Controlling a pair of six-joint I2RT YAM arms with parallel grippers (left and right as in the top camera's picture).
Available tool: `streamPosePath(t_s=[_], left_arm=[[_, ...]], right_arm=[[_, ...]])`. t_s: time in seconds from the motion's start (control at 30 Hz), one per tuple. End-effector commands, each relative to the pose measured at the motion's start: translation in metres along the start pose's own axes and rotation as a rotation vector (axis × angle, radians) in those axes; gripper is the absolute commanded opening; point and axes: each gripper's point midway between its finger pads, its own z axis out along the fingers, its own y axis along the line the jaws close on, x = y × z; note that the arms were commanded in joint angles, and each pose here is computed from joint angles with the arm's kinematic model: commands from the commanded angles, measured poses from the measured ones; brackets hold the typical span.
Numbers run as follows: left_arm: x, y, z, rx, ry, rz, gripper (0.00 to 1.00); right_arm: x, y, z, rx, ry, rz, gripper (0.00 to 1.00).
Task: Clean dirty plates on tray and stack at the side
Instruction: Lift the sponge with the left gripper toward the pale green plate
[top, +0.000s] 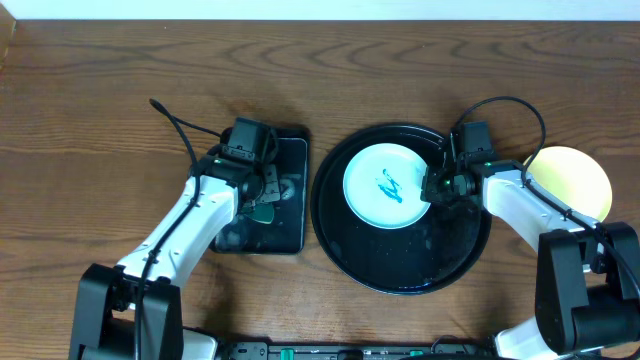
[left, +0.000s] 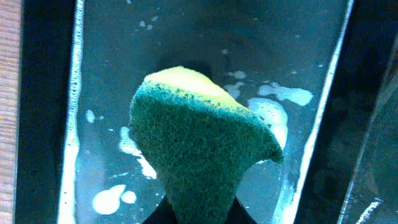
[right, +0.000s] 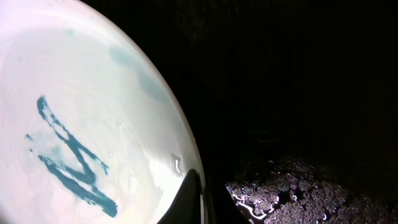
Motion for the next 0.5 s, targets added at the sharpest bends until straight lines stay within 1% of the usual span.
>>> streamPosePath(t_s=[0.0, 0.27, 0.37, 0.47], left_arm=[[-0.014, -0.03, -0.022, 0.089, -0.06, 0.016, 0.07], [-0.04, -0.102, -0.063, 0.223, -0.187, 0.14, 0.08], [-0.046, -0.127, -0.068, 0.285, -0.24, 0.133, 0.07], [-0.05, -0.148, -0.064, 0.333, -0.266, 0.115, 0.07]], right_arm=[[0.011, -0.004, 0.007, 0.035, 0.036, -0.01, 0.01], [0.011, -0.004, 0.007, 0.035, 0.036, -0.01, 0.01], [0.011, -0.004, 0.007, 0.035, 0.036, -0.01, 0.01], [0.011, -0.004, 0.007, 0.035, 0.037, -0.01, 0.01]])
